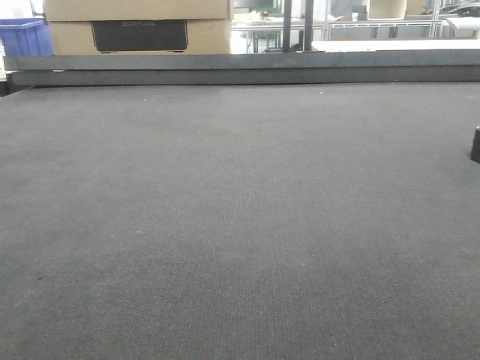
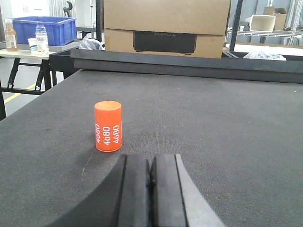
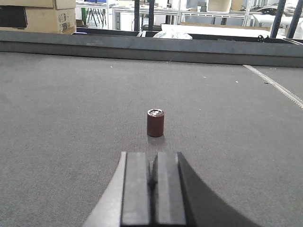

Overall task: Place cylindrical capacitor in blue bin on shelf
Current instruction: 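Reach left gripper to orange cylinder and right gripper to capacitor, then close left gripper on orange cylinder and right gripper on capacitor, then lift both held cylinders up off the table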

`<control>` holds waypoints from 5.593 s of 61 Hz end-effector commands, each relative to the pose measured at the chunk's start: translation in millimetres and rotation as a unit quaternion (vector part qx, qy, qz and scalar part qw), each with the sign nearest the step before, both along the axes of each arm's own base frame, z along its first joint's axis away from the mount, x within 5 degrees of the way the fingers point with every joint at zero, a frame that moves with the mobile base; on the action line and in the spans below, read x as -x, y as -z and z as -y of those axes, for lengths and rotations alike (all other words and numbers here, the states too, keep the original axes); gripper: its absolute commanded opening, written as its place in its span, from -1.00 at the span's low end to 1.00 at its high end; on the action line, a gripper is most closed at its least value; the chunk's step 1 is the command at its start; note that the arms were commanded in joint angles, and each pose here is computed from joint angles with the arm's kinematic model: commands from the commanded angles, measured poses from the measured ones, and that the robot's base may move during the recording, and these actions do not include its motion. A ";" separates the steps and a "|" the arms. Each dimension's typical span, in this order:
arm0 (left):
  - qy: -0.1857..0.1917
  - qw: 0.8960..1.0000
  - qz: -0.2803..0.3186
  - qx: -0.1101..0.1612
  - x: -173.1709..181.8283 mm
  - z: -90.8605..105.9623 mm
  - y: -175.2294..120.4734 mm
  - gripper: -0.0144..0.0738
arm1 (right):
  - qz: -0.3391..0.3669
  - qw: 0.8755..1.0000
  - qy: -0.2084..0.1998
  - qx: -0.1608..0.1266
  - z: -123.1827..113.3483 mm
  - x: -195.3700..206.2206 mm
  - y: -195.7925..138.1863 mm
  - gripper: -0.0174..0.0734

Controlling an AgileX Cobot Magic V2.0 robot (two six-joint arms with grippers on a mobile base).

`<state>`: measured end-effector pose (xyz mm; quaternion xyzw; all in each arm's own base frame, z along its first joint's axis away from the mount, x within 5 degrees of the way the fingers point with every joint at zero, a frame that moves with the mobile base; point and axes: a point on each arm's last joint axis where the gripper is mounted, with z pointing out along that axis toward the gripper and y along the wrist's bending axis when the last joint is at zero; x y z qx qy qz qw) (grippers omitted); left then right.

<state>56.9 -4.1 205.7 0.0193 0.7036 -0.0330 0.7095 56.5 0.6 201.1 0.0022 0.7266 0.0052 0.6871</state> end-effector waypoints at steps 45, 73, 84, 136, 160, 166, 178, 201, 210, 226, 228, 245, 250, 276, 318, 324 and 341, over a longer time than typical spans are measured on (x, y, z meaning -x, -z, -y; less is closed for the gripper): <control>0.004 0.996 0.086 0.009 2.1 0.6 -16.1 -0.92 | 0.018 1.000 0.001 0.007 0.2 0.0 -2.5 -0.93; -0.007 0.993 0.120 -0.008 21.4 -2.4 -108.9 -0.92 | 0.171 0.985 0.000 0.002 -0.2 31.2 -107.9 -0.89; -0.016 0.999 0.047 -0.015 11.1 -3.5 -153.5 -0.60 | 0.169 0.986 -0.004 0.003 -0.8 33.5 -166.0 0.02; 0.022 1.000 0.007 -0.017 -34.0 6.7 -166.5 0.69 | -0.072 0.997 0.018 0.013 4.6 -145.5 -37.7 0.64; 0.022 1.000 0.007 -0.017 -34.0 6.7 -166.5 0.69 | -0.055 0.994 0.091 -0.001 27.1 -219.5 22.8 0.64; 0.022 1.000 0.007 -0.017 -34.0 6.7 -166.5 0.69 | -0.064 0.995 0.081 0.005 26.5 -238.2 32.0 0.64; 0.022 1.000 0.007 -0.017 -34.0 6.7 -166.5 0.69 | -0.078 0.994 0.070 0.011 26.5 -269.3 50.2 0.64; 0.022 1.000 0.004 -0.017 -34.1 6.7 -166.0 0.69 | -0.110 0.992 0.062 0.016 26.3 -287.7 80.1 0.63; 0.022 1.000 0.004 -0.017 -34.1 6.7 -166.0 0.69 | -0.118 0.991 0.062 0.016 26.3 -287.7 86.1 0.23; 0.021 1.000 -0.006 -0.018 -34.2 6.6 -163.6 0.69 | -0.087 0.994 0.064 0.017 26.5 -288.5 72.9 -0.65; 0.021 1.000 -0.010 -0.019 -35.0 6.7 -161.1 0.69 | -0.078 0.995 0.064 0.017 26.5 -287.8 67.2 -0.69; 0.003 0.997 -0.069 -0.025 -56.9 5.3 -123.2 0.69 | 0.002 0.999 0.048 0.025 22.8 -275.3 -6.8 -0.71; -0.013 0.997 -0.076 -0.021 -69.6 2.1 -102.1 0.69 | 0.012 0.999 0.046 0.023 21.7 -263.1 -36.5 -0.71; -0.048 0.997 -0.063 0.019 -139.4 -9.2 -36.7 0.69 | 0.043 0.998 0.040 0.019 16.6 -201.3 -120.6 -0.71; -0.086 0.986 -0.130 0.051 -269.5 -20.2 36.3 0.69 | 0.056 0.997 0.039 0.019 16.0 -192.8 -129.9 -0.71; -0.091 0.985 -0.137 0.054 -281.2 -21.3 45.0 0.69 | 0.056 0.997 0.039 0.019 16.0 -192.8 -129.9 -0.71; -0.091 0.984 -0.143 0.053 -299.8 -22.0 57.8 0.69 | 0.056 0.997 0.039 0.019 16.0 -192.8 -129.9 -0.71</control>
